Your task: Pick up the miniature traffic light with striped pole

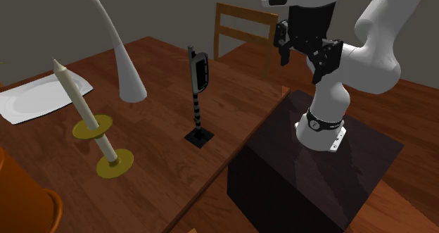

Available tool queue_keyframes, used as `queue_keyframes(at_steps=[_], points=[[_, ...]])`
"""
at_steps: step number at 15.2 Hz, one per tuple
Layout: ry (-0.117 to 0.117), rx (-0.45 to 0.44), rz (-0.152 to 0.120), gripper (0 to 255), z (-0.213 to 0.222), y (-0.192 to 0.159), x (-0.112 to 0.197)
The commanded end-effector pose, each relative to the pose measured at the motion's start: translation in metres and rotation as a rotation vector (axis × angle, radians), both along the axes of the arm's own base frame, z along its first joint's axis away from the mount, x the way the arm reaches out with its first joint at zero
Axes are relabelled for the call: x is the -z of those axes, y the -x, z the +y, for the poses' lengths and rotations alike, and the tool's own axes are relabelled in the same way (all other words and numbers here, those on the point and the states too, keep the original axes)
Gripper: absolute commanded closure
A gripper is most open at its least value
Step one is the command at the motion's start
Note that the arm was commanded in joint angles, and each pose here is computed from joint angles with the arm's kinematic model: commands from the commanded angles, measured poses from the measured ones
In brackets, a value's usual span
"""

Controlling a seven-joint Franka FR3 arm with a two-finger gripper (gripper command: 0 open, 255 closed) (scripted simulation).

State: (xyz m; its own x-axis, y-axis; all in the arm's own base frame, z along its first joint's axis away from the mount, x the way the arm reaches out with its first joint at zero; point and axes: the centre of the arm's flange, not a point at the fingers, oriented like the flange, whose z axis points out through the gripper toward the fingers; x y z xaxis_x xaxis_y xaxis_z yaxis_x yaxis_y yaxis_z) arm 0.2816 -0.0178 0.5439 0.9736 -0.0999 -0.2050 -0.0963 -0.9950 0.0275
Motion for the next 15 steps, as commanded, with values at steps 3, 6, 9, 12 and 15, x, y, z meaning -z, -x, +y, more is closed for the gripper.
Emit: queue_keyframes(at_steps=[3,6,9,12,15], points=[[-0.012,-0.072,-0.048,0,-0.024,-0.004,-0.001],[-0.029,-0.181,-0.121,0,-0.058,-0.013,-0.003],[-0.046,-0.290,-0.194,0,-0.092,-0.025,-0.005],[-0.064,-0.399,-0.266,0,-0.124,-0.041,-0.008],[-0.081,-0.507,-0.339,0,-0.154,-0.060,-0.011]])
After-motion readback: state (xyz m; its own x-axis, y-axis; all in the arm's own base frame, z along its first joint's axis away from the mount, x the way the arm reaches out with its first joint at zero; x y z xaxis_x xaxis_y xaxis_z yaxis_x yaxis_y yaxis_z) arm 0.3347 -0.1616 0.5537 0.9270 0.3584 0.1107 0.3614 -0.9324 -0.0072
